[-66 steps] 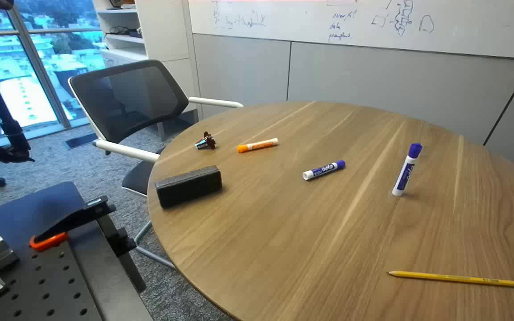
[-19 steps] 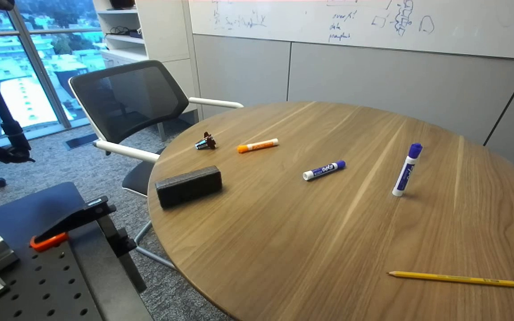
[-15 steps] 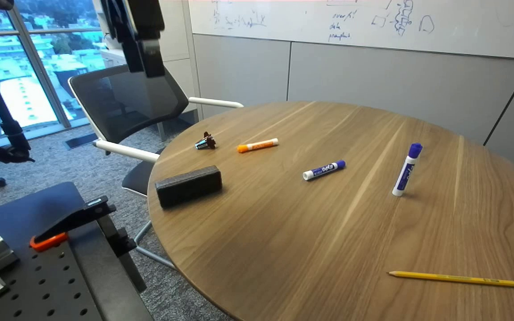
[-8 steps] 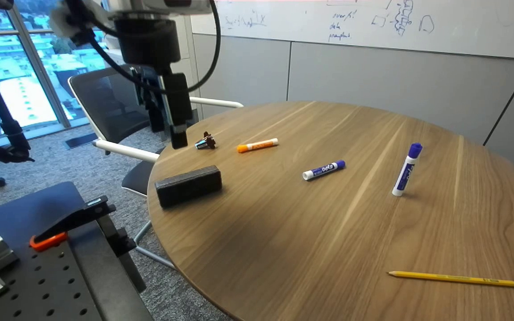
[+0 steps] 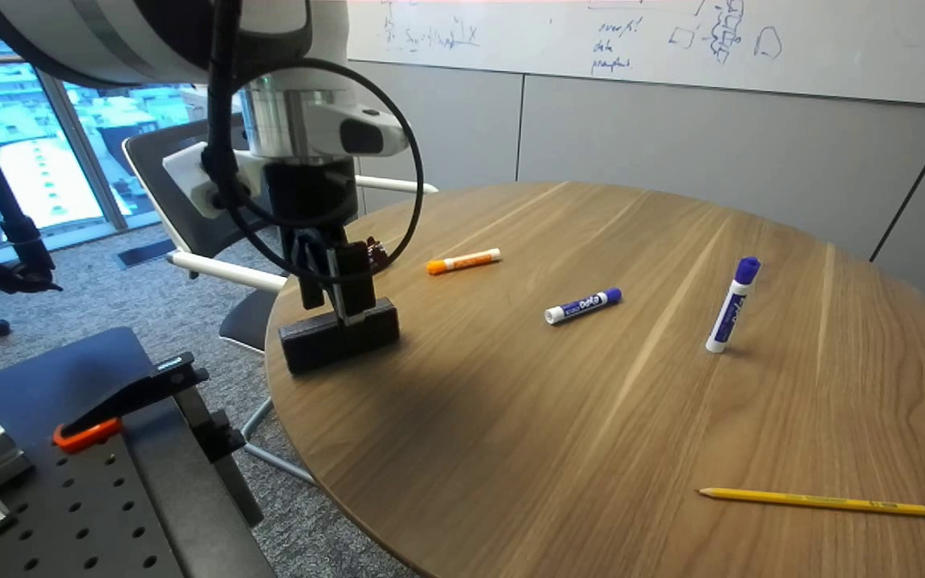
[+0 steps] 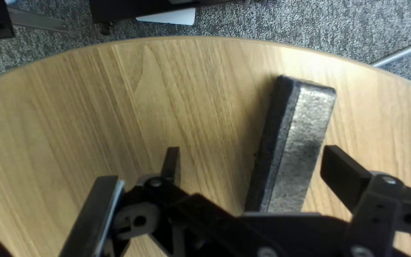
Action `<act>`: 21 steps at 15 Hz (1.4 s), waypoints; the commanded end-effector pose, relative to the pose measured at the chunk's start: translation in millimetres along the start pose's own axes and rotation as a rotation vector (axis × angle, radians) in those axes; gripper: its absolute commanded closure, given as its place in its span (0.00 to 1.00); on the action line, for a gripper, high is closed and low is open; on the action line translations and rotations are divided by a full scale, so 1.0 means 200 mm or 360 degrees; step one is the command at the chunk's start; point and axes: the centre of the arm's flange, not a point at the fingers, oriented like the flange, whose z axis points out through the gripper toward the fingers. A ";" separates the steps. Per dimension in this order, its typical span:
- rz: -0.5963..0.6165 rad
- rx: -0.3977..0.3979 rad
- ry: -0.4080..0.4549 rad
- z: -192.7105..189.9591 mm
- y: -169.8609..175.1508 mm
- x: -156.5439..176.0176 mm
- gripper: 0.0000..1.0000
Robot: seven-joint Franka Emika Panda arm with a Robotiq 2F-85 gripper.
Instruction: Move the black rectangular object to the right
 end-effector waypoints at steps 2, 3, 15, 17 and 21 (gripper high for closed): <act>-0.0023 0.0023 0.0033 0.08 -0.11 0.11 0.00; -0.0027 0.0024 0.0032 0.10 -0.13 0.12 0.00; 0.0058 0.0100 -0.0036 0.00 -0.09 0.11 0.86; 0.0090 0.0092 -0.0057 -0.08 0.03 0.05 0.93; 0.0287 0.0076 -0.0025 -0.21 0.40 0.10 0.93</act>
